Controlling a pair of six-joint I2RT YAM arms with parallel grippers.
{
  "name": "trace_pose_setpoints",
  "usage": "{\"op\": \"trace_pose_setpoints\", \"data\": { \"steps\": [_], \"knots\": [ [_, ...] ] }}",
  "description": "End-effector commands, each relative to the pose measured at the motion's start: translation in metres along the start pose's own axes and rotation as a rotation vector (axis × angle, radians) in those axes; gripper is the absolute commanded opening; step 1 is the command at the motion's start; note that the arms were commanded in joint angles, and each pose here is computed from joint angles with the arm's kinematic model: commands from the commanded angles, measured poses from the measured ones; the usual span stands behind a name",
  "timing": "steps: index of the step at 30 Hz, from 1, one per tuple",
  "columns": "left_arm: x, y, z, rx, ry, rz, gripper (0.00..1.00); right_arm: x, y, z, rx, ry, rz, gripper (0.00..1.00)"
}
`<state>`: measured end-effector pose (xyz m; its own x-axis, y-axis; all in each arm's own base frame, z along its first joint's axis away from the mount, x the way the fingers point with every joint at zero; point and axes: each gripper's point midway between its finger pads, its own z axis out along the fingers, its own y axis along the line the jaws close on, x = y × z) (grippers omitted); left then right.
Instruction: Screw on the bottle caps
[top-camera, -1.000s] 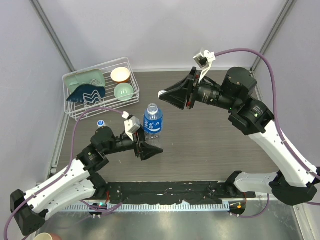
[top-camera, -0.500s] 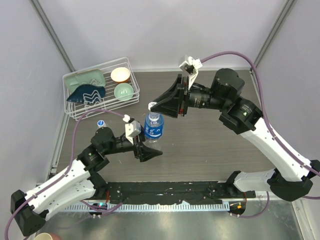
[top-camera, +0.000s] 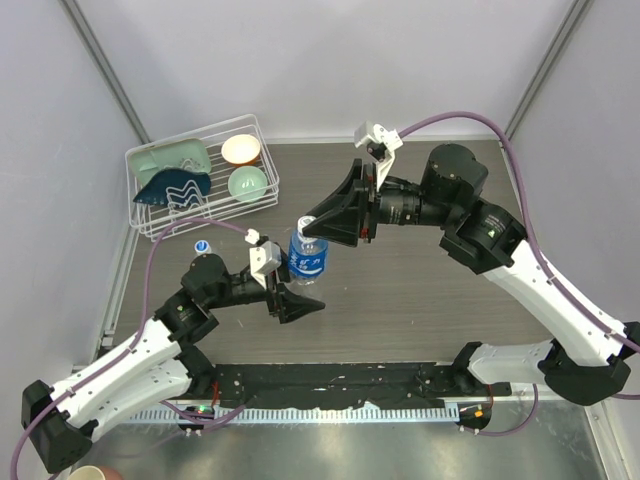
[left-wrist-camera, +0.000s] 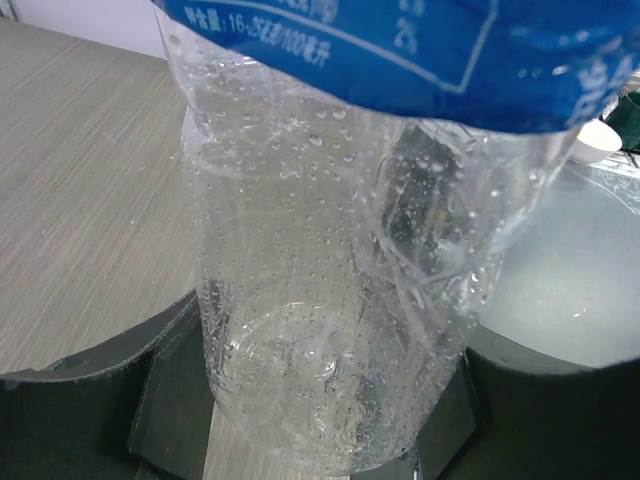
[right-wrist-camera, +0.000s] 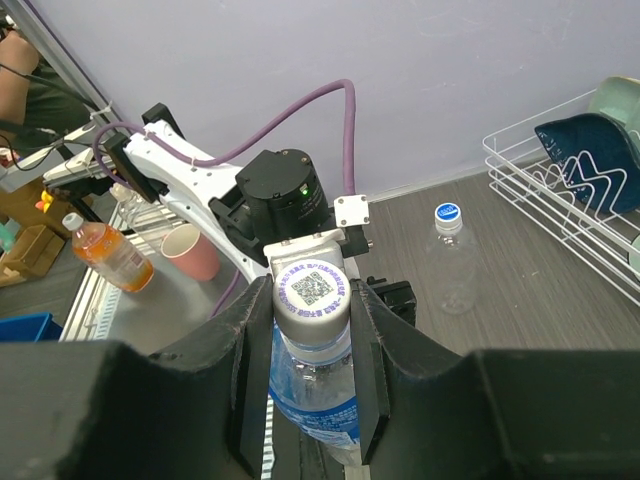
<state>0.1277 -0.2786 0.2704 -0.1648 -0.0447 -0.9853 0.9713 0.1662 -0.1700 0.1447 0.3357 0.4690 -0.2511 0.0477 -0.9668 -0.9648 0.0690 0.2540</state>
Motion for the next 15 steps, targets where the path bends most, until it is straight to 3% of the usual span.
{"op": "trace_pose_setpoints", "data": {
  "steps": [1, 15],
  "knots": [
    [-0.022, -0.001, -0.001, 0.004, -0.075, 0.041, 0.0, -0.002, 0.013, -0.006, -0.036, -0.007, -0.032, 0.06],
    [-0.05, 0.014, -0.004, -0.083, -0.176, 0.017, 0.0, 0.031, -0.001, 0.007, 0.054, 0.052, -0.09, 0.06]
  ]
}}
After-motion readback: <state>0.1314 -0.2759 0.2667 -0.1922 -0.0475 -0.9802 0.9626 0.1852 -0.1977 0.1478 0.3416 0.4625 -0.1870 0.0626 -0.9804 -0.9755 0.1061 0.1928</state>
